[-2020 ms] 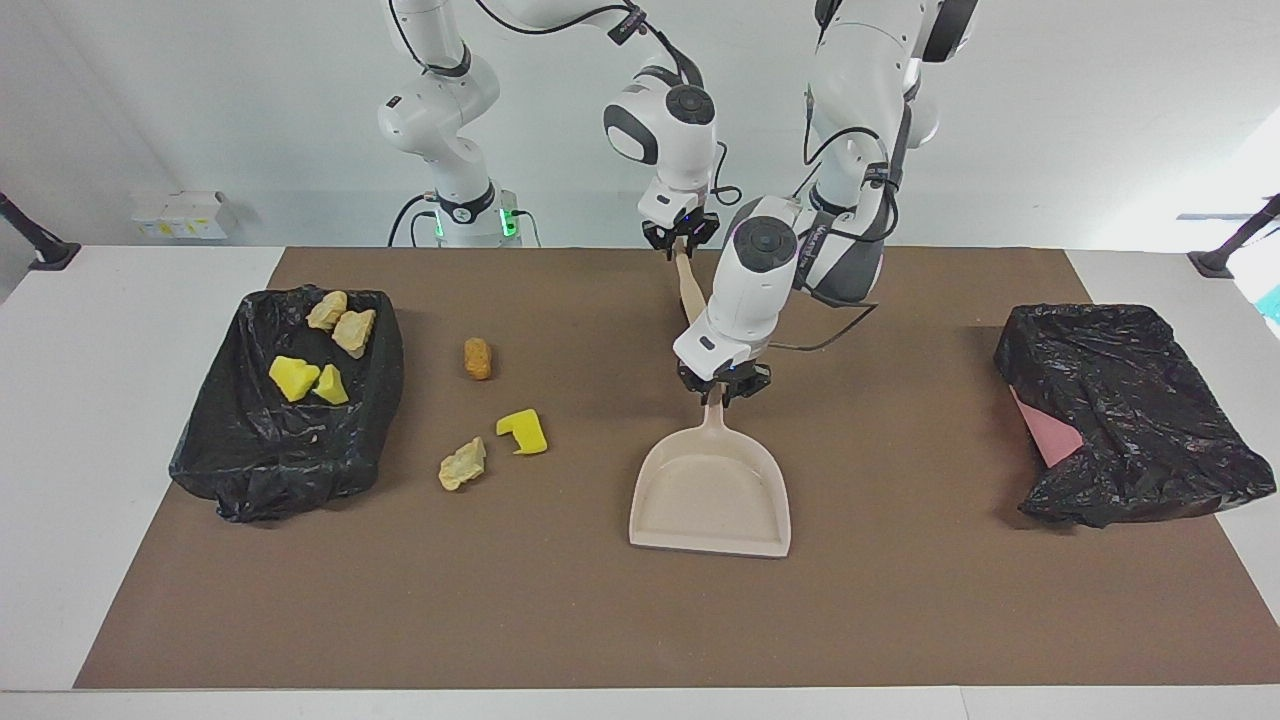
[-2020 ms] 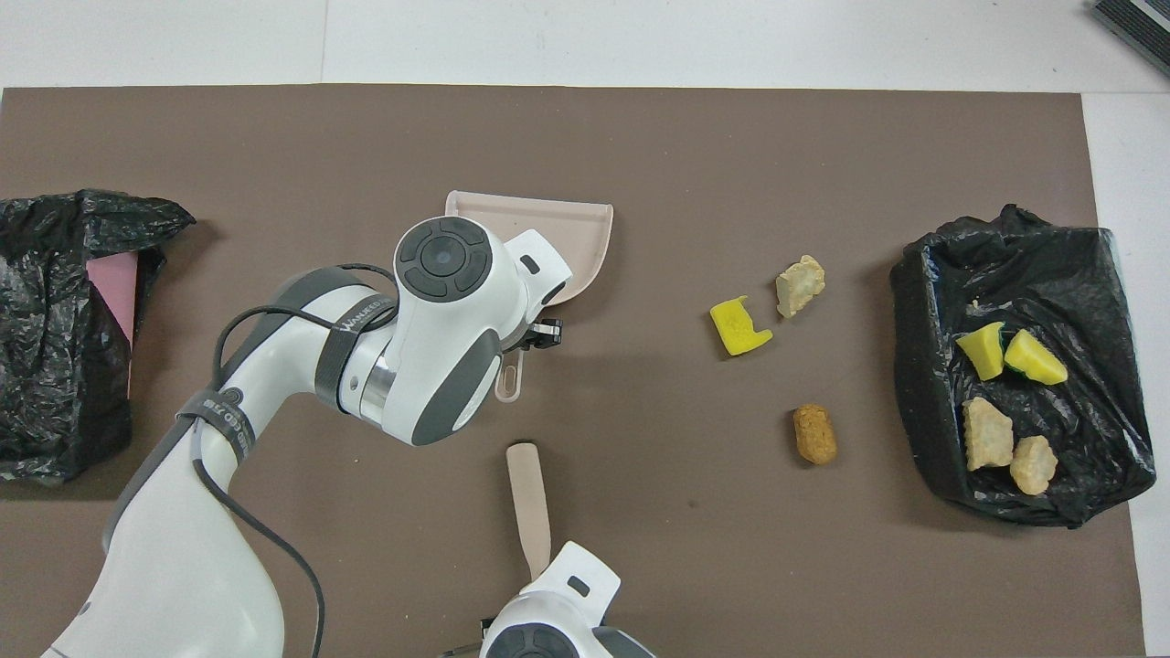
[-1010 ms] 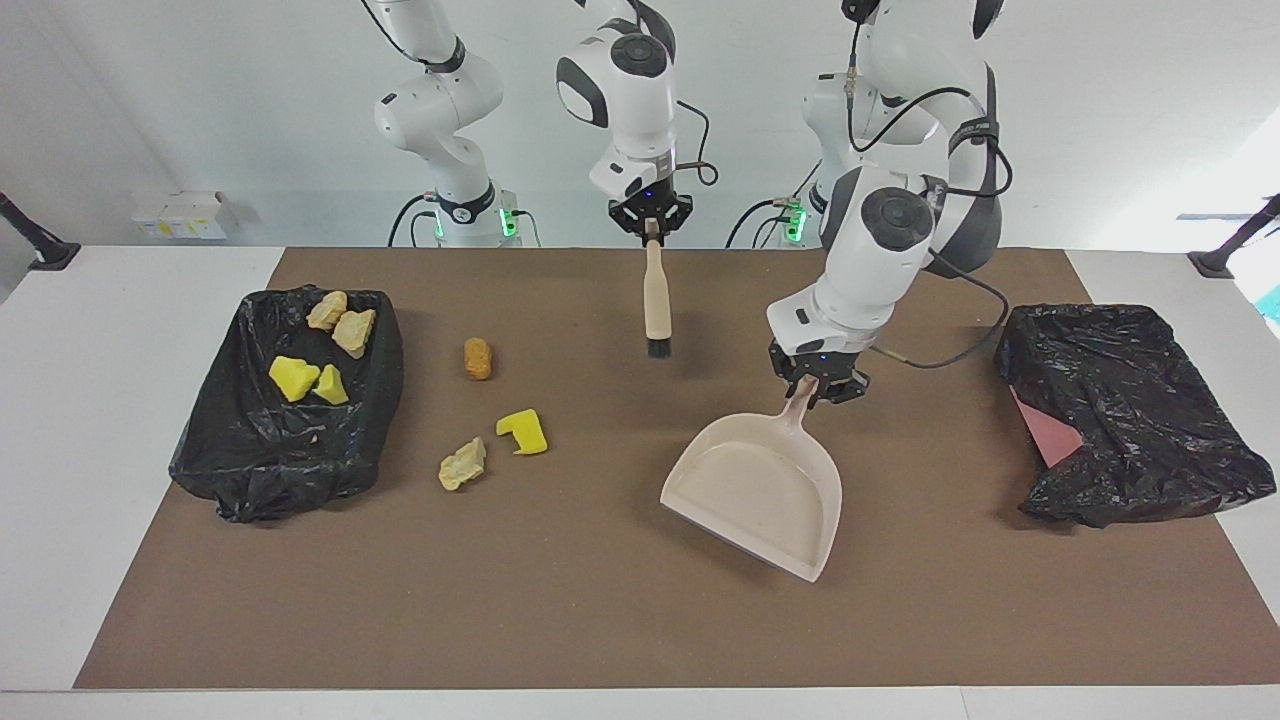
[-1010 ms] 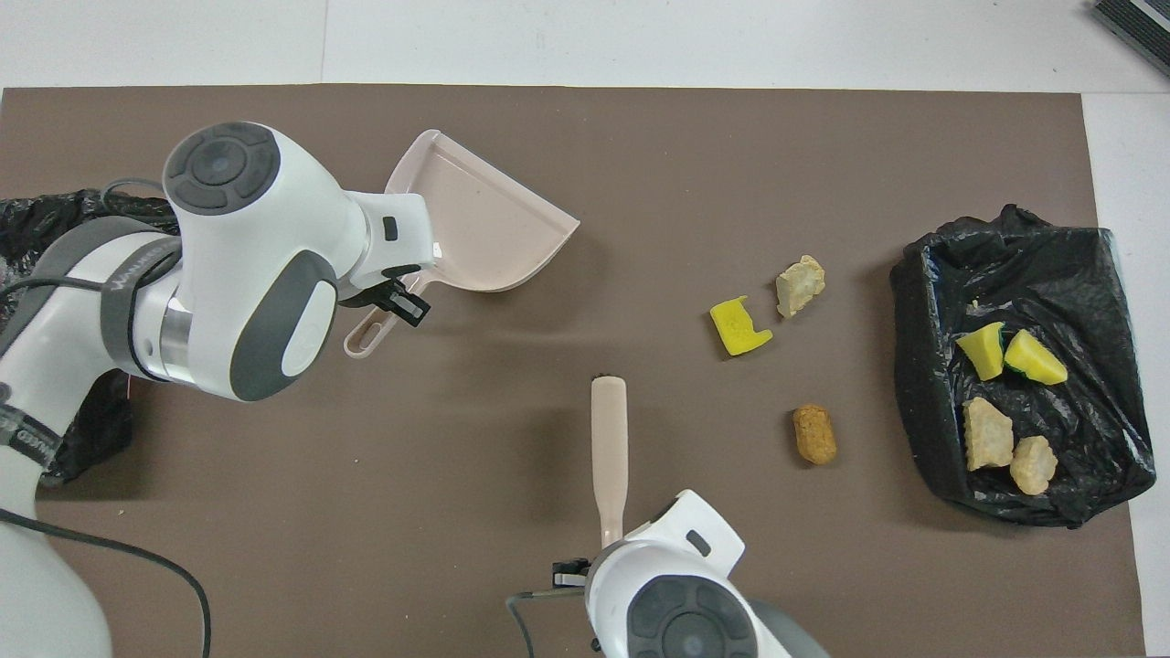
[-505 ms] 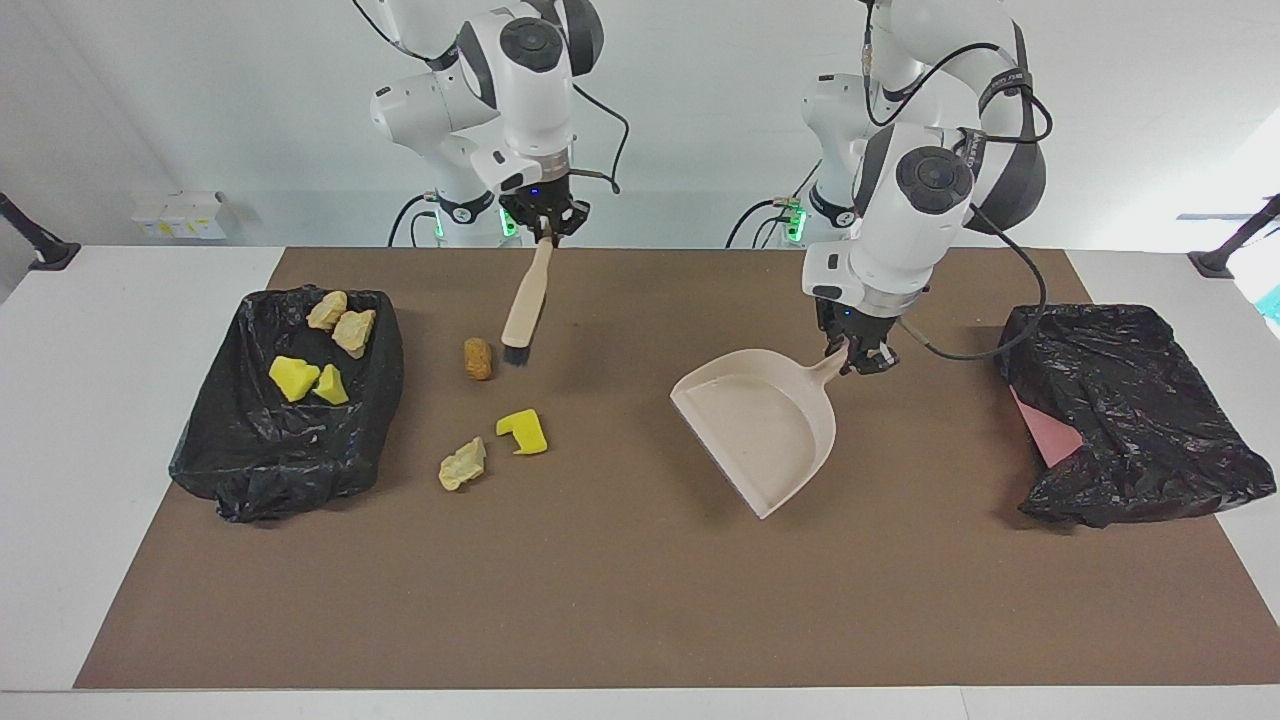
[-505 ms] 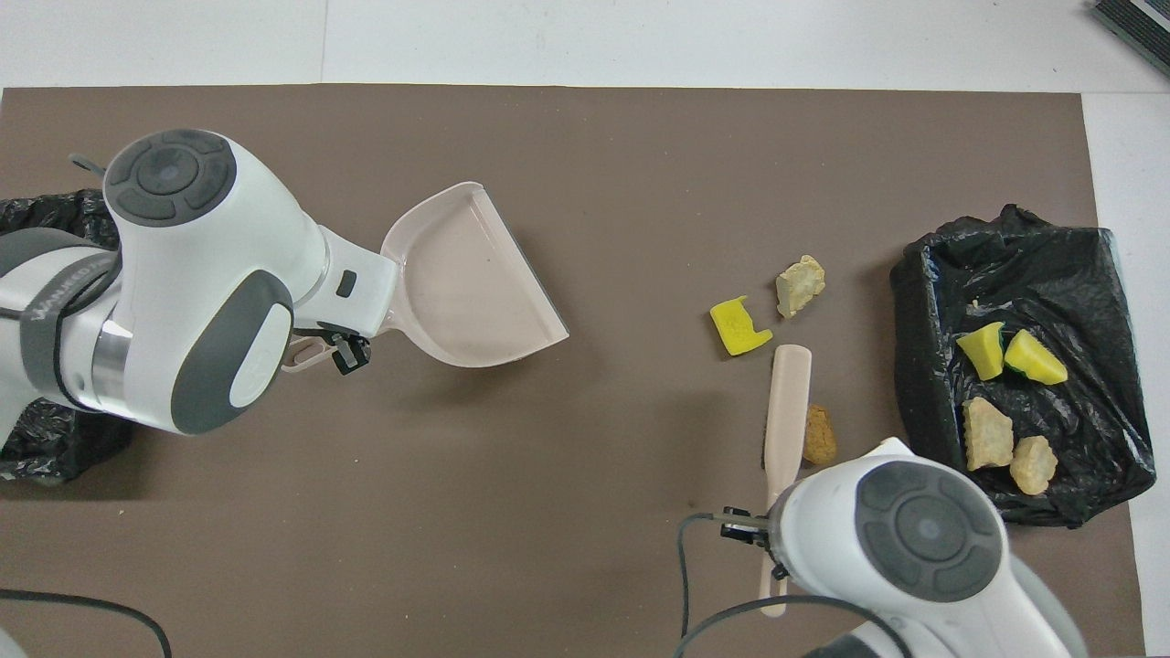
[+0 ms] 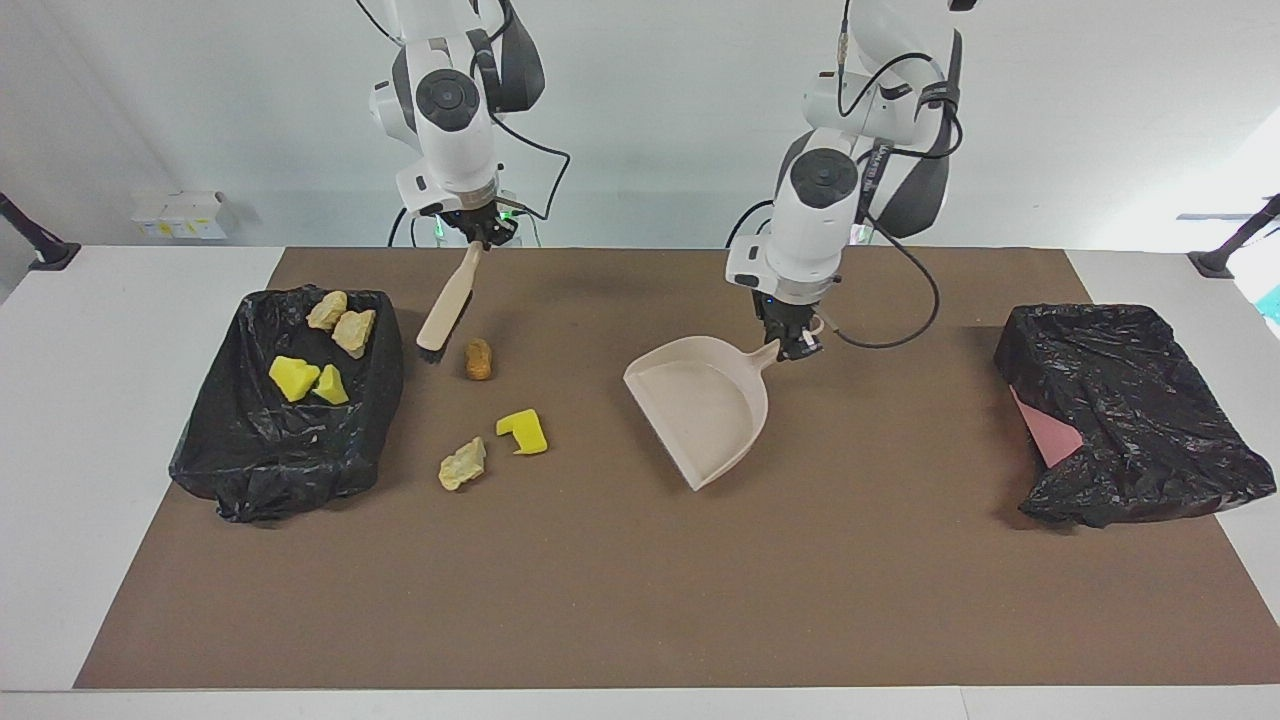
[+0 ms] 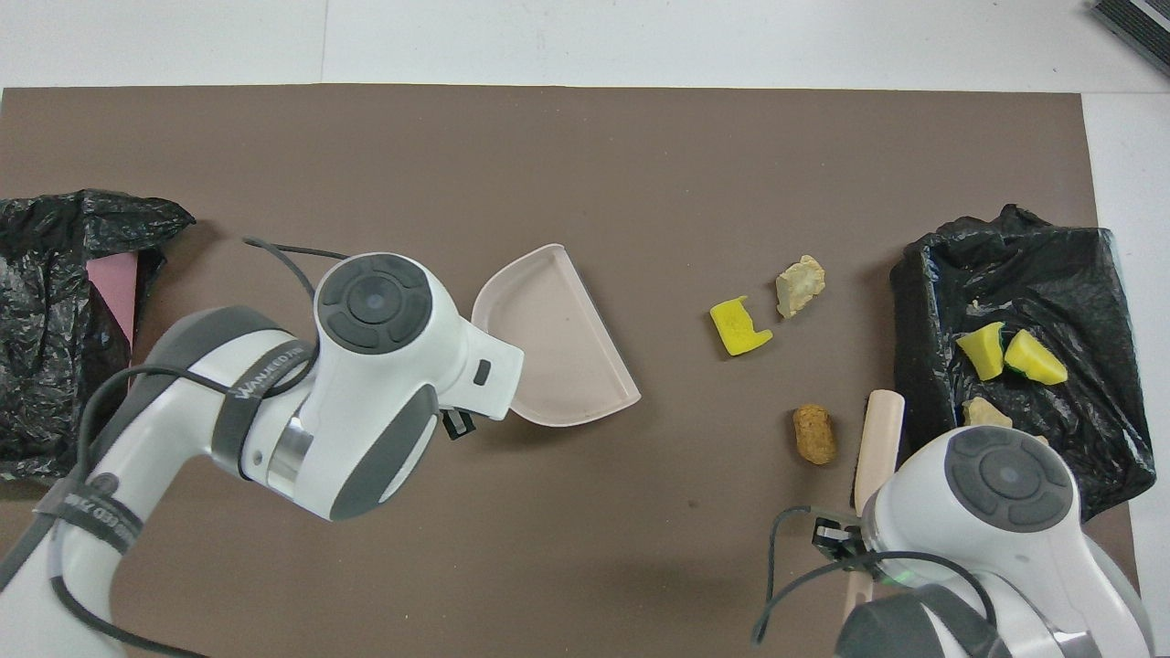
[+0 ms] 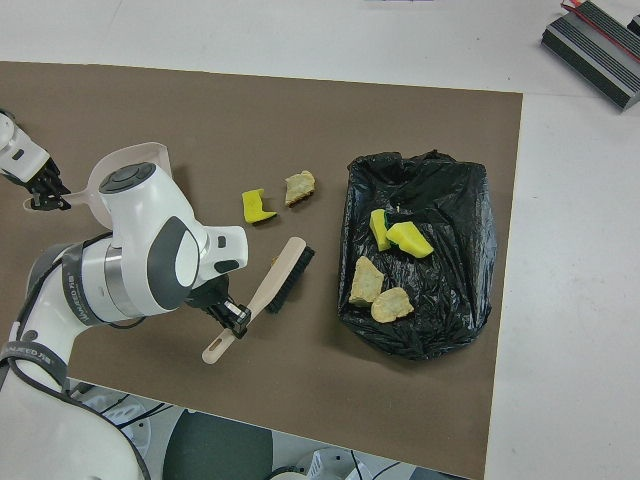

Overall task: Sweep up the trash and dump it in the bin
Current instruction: 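Move the dustpan with the left gripper while the right gripper grasps the brush, then position the dustpan near the nugget while the right gripper brings the brush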

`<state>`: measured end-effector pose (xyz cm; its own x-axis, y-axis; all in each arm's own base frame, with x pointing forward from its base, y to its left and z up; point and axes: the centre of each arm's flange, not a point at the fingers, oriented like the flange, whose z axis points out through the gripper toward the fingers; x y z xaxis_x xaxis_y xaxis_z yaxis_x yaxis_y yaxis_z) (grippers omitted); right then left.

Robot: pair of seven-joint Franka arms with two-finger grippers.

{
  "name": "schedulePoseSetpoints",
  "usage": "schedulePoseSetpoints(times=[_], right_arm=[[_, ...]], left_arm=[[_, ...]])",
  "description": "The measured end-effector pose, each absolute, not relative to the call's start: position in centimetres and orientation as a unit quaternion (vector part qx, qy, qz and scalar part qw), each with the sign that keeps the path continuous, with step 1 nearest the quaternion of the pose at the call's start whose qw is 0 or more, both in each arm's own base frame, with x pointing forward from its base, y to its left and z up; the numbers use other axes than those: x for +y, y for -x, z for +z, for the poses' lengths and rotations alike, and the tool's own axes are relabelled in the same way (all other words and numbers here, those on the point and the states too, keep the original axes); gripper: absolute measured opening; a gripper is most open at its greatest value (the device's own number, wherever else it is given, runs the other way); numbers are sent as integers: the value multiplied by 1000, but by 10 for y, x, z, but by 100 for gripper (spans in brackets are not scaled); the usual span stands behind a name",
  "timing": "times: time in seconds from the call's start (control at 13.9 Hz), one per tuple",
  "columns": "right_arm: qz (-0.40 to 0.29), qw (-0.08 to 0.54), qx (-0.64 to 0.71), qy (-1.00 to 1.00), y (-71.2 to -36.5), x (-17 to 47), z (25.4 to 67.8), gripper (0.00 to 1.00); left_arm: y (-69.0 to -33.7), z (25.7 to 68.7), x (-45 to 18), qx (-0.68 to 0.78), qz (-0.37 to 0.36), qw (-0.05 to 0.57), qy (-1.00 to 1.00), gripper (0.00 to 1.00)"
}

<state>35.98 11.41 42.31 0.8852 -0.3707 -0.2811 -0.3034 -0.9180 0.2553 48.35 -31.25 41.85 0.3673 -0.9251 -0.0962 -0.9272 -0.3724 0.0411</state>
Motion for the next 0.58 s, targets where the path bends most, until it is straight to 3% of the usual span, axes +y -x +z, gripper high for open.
schedulePoseSetpoints(times=[0.58], right_arm=[[-154, 98, -183, -966, -362, 105, 374, 26]], left_arm=[[-436, 382, -375, 618, 36, 21, 785, 31]])
